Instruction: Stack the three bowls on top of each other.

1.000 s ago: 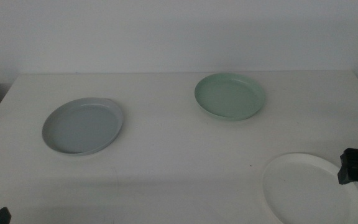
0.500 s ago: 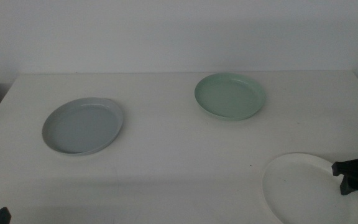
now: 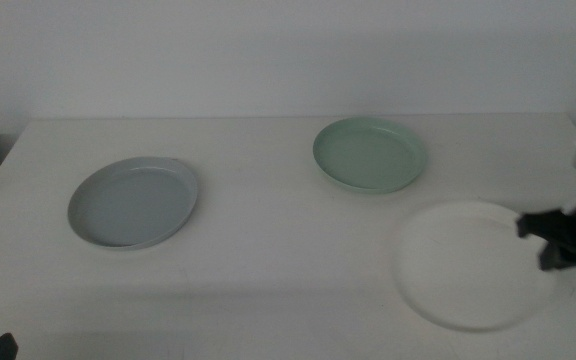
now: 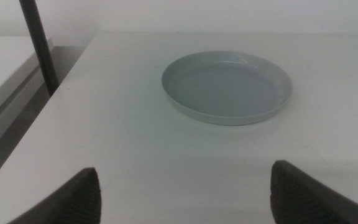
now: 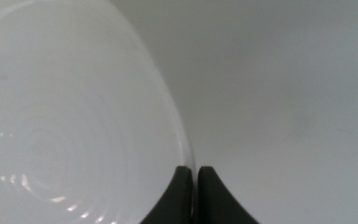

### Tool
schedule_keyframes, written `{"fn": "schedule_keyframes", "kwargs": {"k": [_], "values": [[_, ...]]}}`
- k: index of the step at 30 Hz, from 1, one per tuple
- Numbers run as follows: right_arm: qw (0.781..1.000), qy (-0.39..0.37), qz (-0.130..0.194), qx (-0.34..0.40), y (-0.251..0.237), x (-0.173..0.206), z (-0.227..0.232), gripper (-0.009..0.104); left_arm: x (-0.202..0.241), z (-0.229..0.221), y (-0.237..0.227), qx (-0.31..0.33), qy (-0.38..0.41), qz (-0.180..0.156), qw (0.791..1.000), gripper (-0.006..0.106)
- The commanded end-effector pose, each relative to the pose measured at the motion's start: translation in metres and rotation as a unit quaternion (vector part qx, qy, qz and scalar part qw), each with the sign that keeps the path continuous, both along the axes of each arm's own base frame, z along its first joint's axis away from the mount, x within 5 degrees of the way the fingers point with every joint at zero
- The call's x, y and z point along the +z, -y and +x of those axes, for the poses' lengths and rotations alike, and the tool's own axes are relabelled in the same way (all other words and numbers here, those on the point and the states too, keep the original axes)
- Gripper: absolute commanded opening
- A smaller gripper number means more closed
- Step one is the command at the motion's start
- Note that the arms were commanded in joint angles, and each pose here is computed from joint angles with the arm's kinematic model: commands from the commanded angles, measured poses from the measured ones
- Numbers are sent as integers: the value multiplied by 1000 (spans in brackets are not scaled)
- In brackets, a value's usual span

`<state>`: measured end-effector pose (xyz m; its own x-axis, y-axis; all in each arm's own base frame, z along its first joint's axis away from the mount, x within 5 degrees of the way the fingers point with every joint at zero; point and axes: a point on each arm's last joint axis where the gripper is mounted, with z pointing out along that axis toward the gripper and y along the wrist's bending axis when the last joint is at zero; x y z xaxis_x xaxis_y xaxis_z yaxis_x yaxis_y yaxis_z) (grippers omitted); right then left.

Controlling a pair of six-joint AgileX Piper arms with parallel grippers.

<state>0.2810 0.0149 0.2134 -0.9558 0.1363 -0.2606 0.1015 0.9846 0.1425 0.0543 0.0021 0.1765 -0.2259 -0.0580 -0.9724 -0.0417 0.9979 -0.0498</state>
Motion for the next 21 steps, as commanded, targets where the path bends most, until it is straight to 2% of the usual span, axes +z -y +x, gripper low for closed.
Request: {"fn": "schedule_keyframes", "kwargs": {"k": [1,9,15,21], "values": [[999,40,28,11,-19,31,3,-1,9,0,1,-4,49,-6,999,97],[990,74,77,87,-101,46,20,-1,9,0,1,-4,49,-6,999,97],[985,73,86,127,-144,29,33,-1,9,0,1,-4,49,-6,999,97],[986,46,80,136,-160,-1,40,-1,9,0,1,-4,49,-6,999,97]]}}
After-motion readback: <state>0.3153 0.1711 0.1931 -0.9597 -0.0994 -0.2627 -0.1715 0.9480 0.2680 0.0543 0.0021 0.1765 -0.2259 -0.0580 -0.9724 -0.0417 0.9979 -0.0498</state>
